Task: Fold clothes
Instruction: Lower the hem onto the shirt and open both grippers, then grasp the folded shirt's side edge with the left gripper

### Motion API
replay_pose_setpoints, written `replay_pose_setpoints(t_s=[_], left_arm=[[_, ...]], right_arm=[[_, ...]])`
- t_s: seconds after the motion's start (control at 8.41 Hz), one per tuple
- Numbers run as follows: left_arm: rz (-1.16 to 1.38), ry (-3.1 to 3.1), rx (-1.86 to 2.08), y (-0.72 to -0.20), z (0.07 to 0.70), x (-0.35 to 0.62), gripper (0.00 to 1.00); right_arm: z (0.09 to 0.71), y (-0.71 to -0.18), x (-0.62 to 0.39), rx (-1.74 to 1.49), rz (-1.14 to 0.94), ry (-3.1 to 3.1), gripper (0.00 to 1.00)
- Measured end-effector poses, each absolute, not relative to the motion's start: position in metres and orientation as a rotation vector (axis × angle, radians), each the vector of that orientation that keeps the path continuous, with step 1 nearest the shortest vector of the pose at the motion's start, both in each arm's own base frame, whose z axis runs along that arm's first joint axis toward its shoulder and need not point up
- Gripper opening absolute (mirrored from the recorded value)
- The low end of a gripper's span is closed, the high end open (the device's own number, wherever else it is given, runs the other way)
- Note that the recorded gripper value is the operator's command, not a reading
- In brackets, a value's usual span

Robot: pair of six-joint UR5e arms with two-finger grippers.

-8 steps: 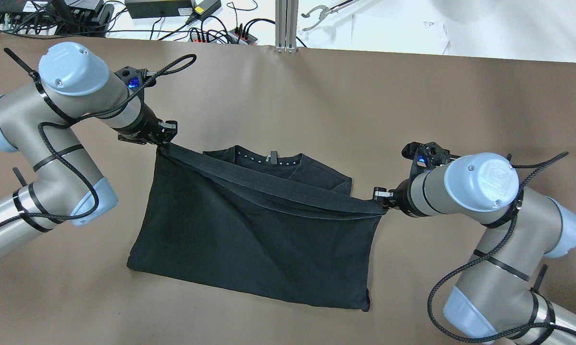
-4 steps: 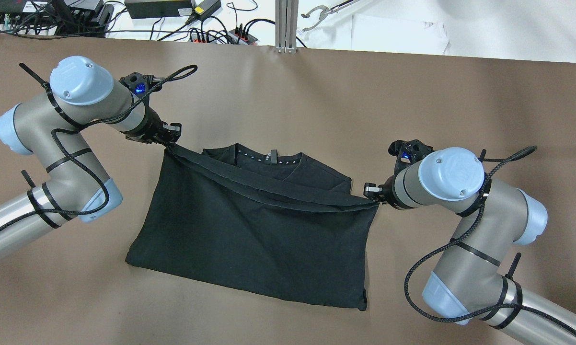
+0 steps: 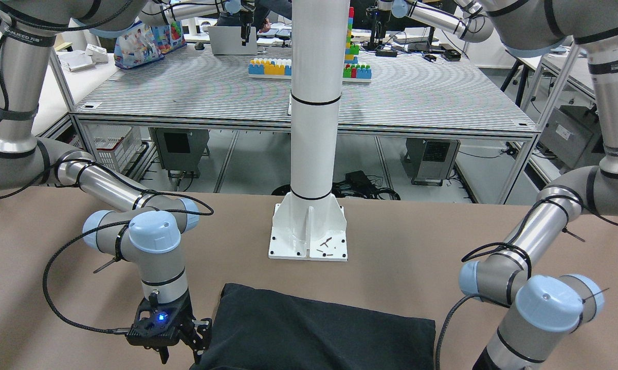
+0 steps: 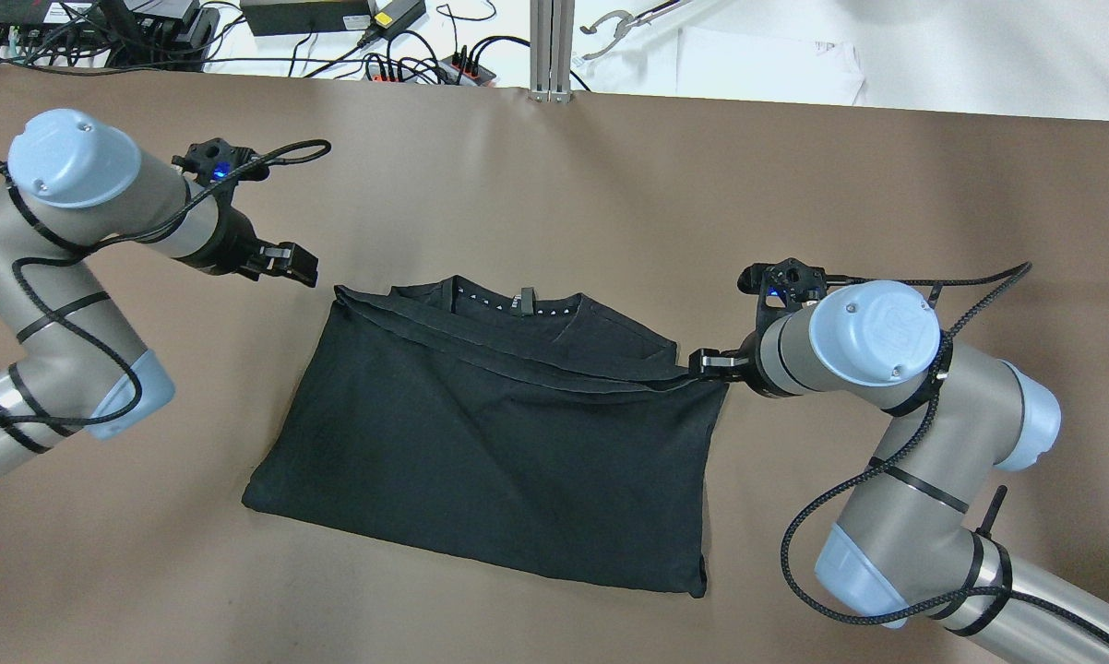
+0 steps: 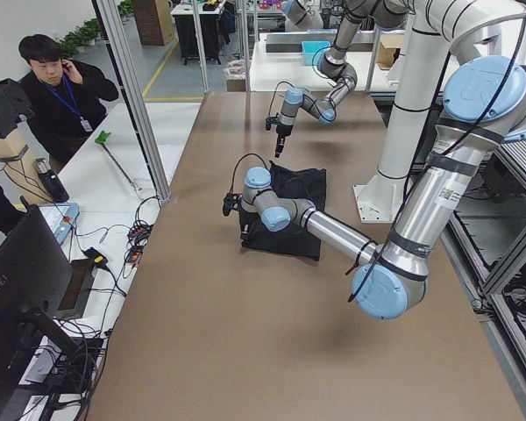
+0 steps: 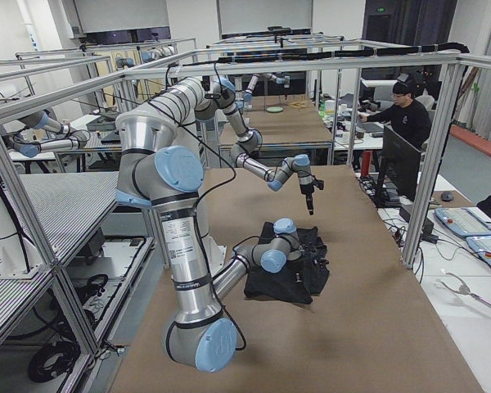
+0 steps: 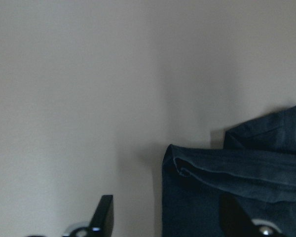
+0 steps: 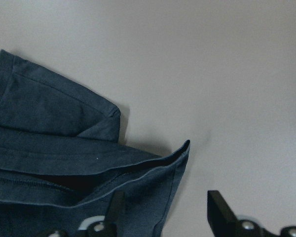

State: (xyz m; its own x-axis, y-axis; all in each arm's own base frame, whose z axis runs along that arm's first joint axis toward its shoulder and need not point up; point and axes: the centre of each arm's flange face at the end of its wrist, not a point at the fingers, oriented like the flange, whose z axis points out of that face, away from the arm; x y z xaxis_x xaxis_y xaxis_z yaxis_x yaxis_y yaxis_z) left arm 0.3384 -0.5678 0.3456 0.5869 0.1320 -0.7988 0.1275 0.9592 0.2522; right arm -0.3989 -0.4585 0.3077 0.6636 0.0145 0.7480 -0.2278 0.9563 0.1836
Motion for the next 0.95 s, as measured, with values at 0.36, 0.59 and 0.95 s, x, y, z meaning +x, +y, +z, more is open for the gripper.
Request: replay_pose_setpoints(t_s=[0.36, 0.59, 0.95], left_arm=[[0.074, 0.994, 0.287, -0.494, 0.383, 0.319, 1.00], [0.134, 1.028, 0.268, -0.447, 0.420, 0.326, 1.00], [0.192, 1.099, 0.217, -0.386, 0.448, 0.355, 0.99]], right_arm=[[0.306, -0.455, -0.398, 0.282, 0.122, -0.840, 0.94], [0.306, -0.454, -0.399, 0.284, 0.118, -0.838, 0.94], [0.304, -0.450, -0.401, 0.287, 0.113, -0.842, 0.94]])
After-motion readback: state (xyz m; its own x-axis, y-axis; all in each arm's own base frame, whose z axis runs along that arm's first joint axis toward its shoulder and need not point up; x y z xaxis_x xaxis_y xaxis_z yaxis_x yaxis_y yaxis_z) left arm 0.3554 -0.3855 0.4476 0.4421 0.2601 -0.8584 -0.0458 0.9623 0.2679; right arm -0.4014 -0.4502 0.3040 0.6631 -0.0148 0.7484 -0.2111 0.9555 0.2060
